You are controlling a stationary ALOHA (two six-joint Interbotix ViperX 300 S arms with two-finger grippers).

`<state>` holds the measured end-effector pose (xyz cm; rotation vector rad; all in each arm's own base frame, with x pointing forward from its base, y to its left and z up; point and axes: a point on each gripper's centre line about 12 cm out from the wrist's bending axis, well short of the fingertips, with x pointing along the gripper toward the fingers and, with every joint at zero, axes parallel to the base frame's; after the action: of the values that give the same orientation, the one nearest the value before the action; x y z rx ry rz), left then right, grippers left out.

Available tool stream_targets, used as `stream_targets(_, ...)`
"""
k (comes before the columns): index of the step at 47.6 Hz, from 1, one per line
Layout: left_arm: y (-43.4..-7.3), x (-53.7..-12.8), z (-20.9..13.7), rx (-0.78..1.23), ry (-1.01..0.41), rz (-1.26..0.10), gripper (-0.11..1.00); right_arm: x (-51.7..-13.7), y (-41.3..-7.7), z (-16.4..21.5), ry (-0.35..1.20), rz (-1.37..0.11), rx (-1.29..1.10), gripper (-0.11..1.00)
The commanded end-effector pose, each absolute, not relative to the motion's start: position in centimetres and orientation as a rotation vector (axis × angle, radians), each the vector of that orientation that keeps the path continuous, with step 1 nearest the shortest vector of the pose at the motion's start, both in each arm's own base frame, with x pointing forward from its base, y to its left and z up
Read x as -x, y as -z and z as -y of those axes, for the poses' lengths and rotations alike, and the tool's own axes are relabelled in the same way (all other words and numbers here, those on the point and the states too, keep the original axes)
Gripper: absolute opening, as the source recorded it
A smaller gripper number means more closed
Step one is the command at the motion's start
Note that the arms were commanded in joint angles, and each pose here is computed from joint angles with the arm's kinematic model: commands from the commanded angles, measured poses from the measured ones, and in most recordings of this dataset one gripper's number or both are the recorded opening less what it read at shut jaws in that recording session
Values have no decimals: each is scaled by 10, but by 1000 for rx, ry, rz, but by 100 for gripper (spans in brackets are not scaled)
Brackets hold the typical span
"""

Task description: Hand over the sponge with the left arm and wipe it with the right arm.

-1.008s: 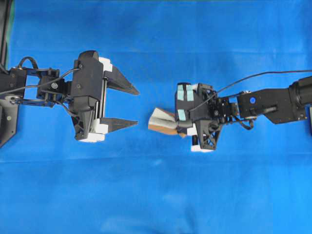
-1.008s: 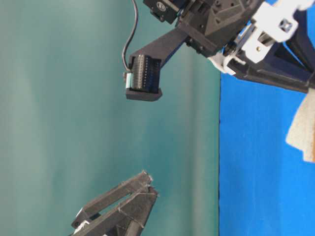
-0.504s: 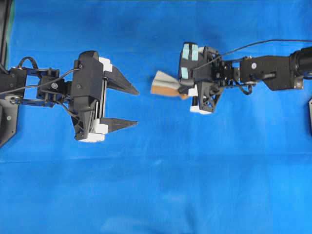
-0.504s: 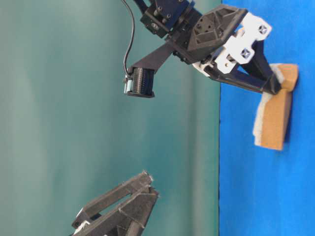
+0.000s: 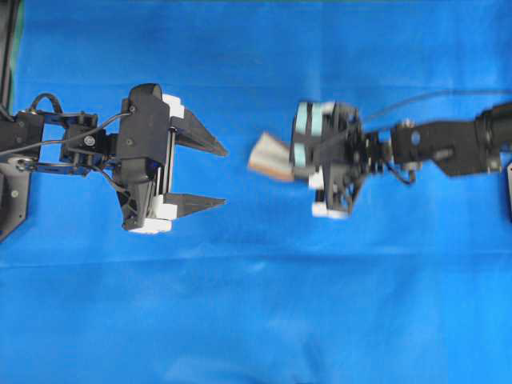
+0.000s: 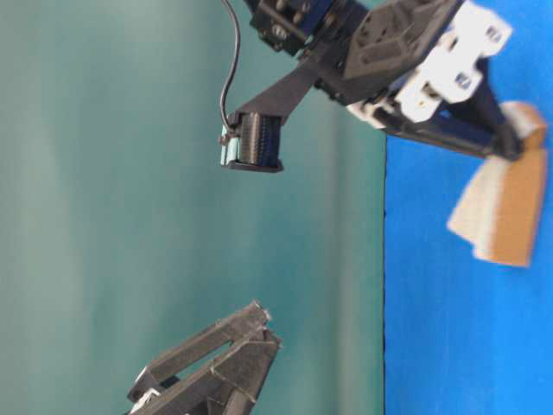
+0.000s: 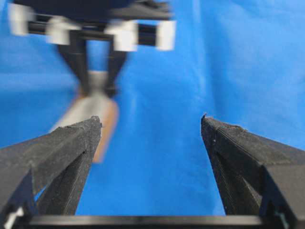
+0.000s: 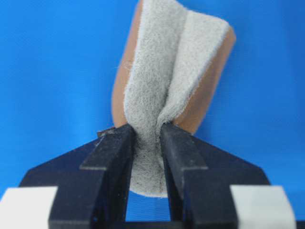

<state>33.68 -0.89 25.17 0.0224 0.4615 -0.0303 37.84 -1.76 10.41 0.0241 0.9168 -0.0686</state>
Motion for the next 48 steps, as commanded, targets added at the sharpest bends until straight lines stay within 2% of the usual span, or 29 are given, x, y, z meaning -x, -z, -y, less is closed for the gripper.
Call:
stream_targets(1, -256, -334, 10, -26, 34, -446, 81, -384, -119, -25, -15, -881, -23, 28)
stream_targets(11, -257, -335, 10, -27, 34, -440, 81, -387, -126, -66, -82, -867, -44, 27)
stream_targets(24, -257, -334, 10, -23, 34, -441, 81, -388, -126, -57, -56, -879, -48, 27)
stream_targets(31, -256, -334, 12, -25, 40, -441, 81, -388, -123, -33, -10, -897, -34, 27)
stream_targets(48, -257, -334, 12, -26, 41, -440, 81, -381, -121, 67, 172, -906, 20, 26)
